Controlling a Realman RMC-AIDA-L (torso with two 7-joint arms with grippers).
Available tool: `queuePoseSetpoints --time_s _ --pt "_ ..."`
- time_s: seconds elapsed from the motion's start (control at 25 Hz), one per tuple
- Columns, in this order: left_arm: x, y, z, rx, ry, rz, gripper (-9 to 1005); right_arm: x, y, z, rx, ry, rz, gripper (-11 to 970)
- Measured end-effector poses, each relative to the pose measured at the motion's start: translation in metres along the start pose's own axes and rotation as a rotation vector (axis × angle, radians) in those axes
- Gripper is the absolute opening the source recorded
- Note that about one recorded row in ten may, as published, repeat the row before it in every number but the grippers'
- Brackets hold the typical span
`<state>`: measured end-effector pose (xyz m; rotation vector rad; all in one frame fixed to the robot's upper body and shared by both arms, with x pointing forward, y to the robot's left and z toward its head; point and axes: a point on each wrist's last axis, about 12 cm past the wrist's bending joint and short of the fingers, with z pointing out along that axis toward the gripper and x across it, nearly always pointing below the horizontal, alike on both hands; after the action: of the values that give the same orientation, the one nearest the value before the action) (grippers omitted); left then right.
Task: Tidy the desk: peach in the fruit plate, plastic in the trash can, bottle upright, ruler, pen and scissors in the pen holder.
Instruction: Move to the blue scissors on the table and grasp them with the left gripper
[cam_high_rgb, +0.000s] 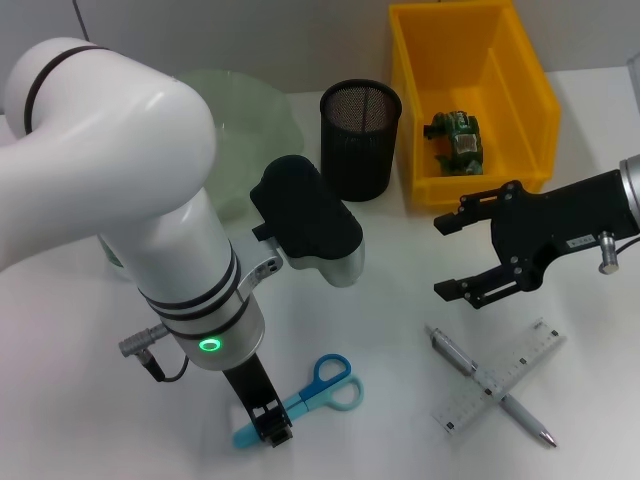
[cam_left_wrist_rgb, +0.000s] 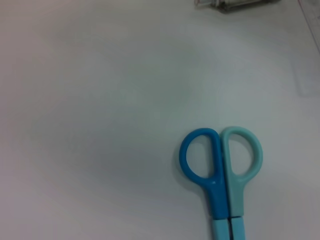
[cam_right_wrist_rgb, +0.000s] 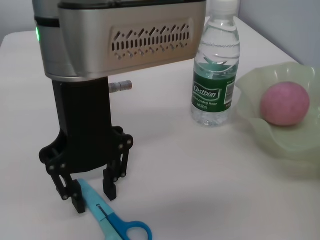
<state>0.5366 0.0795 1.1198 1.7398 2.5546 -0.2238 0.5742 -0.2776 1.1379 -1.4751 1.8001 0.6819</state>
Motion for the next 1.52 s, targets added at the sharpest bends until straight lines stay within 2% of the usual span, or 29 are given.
queuePoseSetpoints --time_s 0.72,1.52 --pt "0.0012 -0.0006 0.0009 -0.014 0.016 0.02 300 -0.0016 -0.0007 0.0004 -0.002 -0.001 0.0 816" --pt "0.0014 0.0003 0.0006 -0.023 0.02 0.036 276 -0.0016 -0.0007 0.0007 0.0 -0.001 0.005 816"
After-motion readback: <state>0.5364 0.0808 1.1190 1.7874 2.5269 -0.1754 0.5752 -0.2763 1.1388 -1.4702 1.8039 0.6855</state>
